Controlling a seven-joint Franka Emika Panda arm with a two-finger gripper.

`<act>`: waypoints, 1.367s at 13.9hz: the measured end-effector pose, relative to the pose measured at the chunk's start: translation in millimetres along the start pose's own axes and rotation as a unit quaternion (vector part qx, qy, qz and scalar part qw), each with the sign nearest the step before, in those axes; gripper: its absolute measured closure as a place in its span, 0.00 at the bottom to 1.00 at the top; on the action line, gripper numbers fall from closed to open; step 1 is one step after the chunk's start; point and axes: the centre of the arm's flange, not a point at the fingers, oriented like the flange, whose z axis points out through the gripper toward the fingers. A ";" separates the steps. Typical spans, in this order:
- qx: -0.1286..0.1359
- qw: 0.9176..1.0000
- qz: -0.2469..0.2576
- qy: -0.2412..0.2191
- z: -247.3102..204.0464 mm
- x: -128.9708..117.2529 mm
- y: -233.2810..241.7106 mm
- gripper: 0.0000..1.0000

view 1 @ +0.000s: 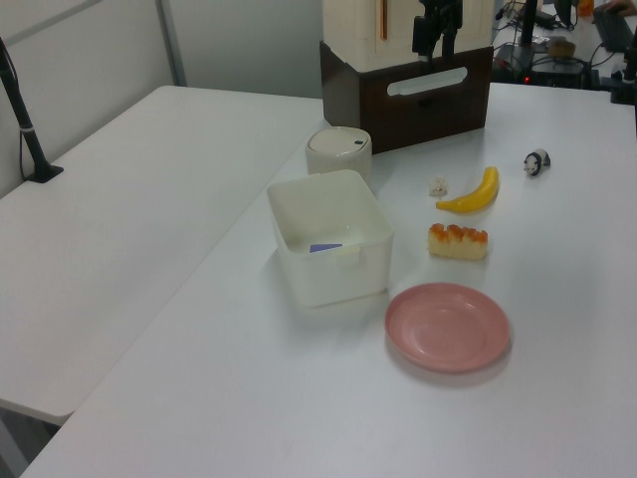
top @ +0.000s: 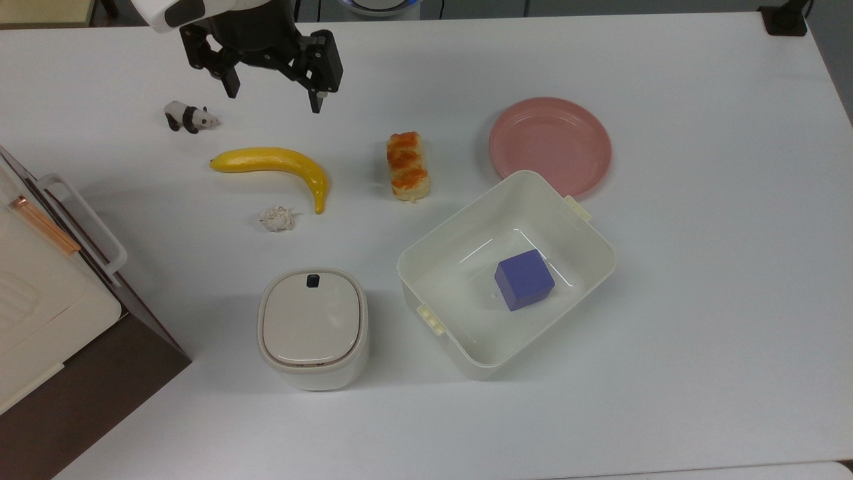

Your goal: Open the trash can

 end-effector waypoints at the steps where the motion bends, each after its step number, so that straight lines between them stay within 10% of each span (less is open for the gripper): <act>1: 0.000 1.000 -0.001 0.000 0.0 0.0 0.0 0.00; 19: 0.008 0.999 -0.032 -0.002 1.1 0.1 -3.6 0.00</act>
